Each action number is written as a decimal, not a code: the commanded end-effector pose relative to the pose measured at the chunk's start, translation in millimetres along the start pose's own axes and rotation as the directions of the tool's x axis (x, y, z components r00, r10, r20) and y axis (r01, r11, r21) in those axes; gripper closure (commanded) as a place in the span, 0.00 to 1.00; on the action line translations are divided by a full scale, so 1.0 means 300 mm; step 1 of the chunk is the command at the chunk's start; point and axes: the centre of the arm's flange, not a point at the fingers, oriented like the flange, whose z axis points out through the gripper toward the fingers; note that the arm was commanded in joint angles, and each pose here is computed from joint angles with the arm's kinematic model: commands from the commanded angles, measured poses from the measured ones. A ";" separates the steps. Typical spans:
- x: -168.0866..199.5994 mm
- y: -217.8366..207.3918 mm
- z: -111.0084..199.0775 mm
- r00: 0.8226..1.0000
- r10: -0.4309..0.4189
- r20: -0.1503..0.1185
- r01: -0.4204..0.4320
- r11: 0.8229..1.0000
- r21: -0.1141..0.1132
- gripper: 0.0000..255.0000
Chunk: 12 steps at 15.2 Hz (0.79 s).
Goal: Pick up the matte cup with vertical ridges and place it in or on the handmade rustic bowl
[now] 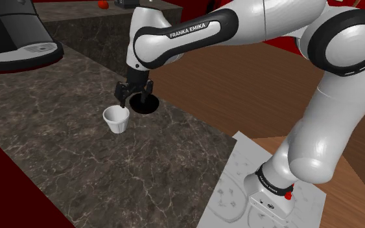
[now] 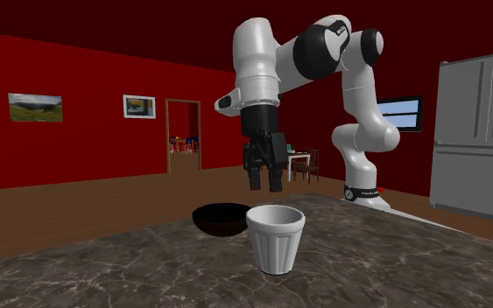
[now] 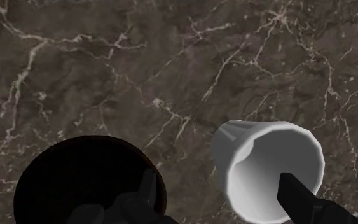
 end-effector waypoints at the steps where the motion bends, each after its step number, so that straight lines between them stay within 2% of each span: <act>1: 0.047 -0.046 0.030 1.000 -0.003 -0.005 0.003 1.000 0.006 0.00; 8: 0.047 -0.047 0.153 1.000 -0.003 -0.005 0.003 1.000 0.006 0.00; 12: 0.047 -0.047 0.163 1.000 -0.003 -0.005 0.003 1.000 0.006 0.00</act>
